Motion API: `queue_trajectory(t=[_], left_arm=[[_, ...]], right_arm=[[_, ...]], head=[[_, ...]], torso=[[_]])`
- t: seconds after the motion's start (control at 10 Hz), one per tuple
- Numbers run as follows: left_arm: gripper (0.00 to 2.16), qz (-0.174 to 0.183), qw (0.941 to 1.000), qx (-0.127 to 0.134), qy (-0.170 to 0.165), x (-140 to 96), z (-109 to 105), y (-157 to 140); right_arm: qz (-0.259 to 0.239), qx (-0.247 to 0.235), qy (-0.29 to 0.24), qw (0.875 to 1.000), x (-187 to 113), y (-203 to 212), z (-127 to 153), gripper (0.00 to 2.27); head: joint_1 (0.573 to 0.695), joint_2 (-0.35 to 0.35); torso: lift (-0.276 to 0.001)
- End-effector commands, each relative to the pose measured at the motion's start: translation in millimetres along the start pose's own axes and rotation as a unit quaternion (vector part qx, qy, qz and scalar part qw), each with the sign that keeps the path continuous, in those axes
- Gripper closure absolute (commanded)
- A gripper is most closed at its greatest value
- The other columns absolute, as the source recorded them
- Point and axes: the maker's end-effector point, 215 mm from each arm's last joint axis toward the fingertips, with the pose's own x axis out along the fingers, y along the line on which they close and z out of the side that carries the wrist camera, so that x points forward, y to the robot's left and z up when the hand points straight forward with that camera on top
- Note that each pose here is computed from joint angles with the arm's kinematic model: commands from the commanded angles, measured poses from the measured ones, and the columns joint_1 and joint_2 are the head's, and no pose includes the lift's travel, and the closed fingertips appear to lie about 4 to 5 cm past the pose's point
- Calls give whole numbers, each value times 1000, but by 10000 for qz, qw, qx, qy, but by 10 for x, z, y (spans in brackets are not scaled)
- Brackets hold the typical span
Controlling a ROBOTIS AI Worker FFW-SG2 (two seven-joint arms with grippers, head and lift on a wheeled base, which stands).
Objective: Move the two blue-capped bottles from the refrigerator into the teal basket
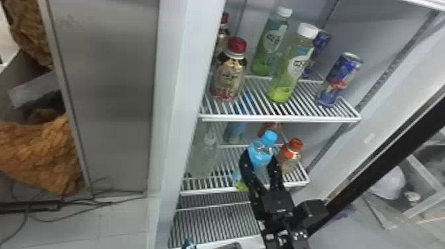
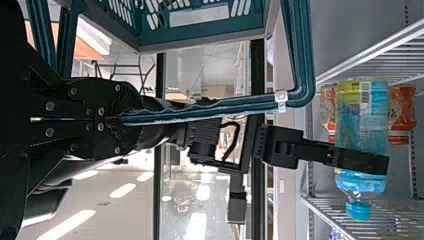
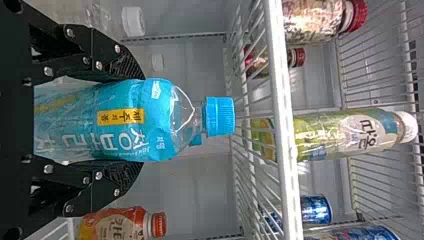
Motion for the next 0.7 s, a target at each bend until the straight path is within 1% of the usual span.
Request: queue_trajectory(t=[0.0,0.1,0.3,0.4,0.6], left_arm=[[1136,-3,10000,0,2,1,-2,-2],[1136,-1,10000,1,-5,-3,4,0],[1136,-5,10000,2,-12,-7,10,-2],[1136,-5,10000,2,-12,-7,10,-2],[1136,-1,10000,0,8,-3,-4,1]], right_arm=[[38,55,38,10000,-126,42,81,633],[62,81,0,9999,-197,73,173,633],[52,160,14,9999,-433,110,369,633],[136,225,120,9996,-537,179,421,633],[396,284,435,9979,-733,344,419,631]], head=[[695,-350],[695,-350],[695,-350],[695,-350],[695,-350]], torso=[[-139],[-139],[-139],[-139],[-139]])
